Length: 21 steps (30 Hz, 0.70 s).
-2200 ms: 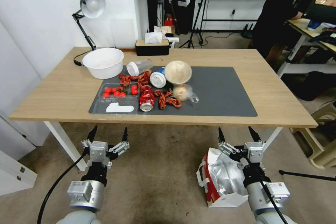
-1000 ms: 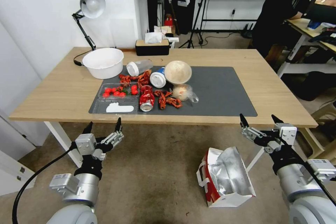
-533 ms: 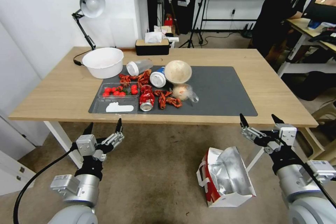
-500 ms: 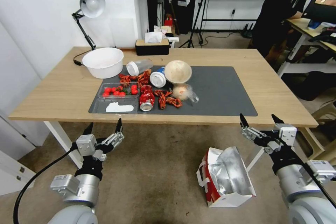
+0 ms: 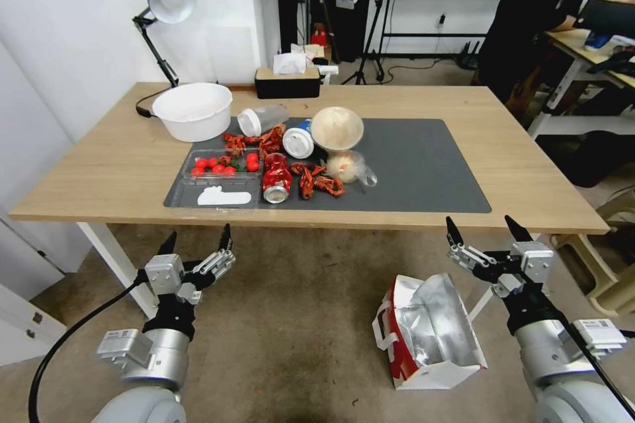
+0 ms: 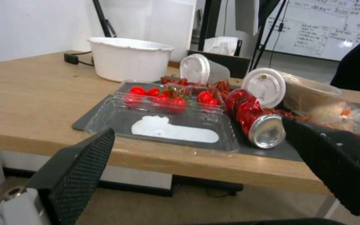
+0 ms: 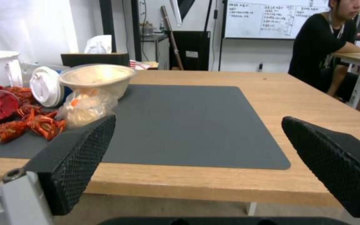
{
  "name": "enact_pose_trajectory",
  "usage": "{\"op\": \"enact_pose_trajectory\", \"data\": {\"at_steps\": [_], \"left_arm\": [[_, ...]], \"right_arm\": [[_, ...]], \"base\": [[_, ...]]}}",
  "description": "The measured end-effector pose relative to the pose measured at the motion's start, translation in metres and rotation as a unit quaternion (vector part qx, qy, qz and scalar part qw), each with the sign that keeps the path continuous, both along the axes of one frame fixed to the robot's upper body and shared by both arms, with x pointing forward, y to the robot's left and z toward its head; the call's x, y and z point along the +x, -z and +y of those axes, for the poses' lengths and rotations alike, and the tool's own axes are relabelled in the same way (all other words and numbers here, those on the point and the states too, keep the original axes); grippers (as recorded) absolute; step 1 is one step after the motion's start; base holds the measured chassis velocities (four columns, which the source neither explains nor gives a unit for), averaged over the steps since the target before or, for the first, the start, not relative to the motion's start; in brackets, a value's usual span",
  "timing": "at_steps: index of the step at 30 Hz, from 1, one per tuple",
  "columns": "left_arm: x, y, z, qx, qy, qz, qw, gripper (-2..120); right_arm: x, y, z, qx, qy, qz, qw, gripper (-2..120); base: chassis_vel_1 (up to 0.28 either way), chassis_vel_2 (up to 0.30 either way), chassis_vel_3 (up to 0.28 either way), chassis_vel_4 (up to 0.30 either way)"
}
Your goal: Pick up the food delivery bag from the floor and place it on the table.
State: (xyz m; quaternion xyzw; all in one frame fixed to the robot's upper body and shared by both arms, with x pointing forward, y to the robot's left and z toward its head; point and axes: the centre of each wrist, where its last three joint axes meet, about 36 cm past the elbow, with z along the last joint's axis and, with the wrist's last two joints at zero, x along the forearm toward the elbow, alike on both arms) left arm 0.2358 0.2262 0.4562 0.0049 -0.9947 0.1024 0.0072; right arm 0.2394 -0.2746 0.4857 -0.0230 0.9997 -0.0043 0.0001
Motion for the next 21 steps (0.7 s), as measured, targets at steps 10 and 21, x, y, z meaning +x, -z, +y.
{"op": "enact_pose_trajectory", "data": {"at_steps": [10,21], "left_arm": [[0.0003,0.0,-0.0002,0.0,0.0,0.0,1.0,100],[0.0009,0.0008,-0.0004,-0.001,0.001,0.001,1.0,100]], "right_arm": [[0.0001,0.0016,-0.0001,0.001,0.001,-0.001,1.0,100],[0.0011,0.0014,0.0001,0.002,0.001,-0.003,1.0,100]], "base": [[0.0,0.0,0.0,0.0],[0.0,0.0,0.0,0.0]]}}
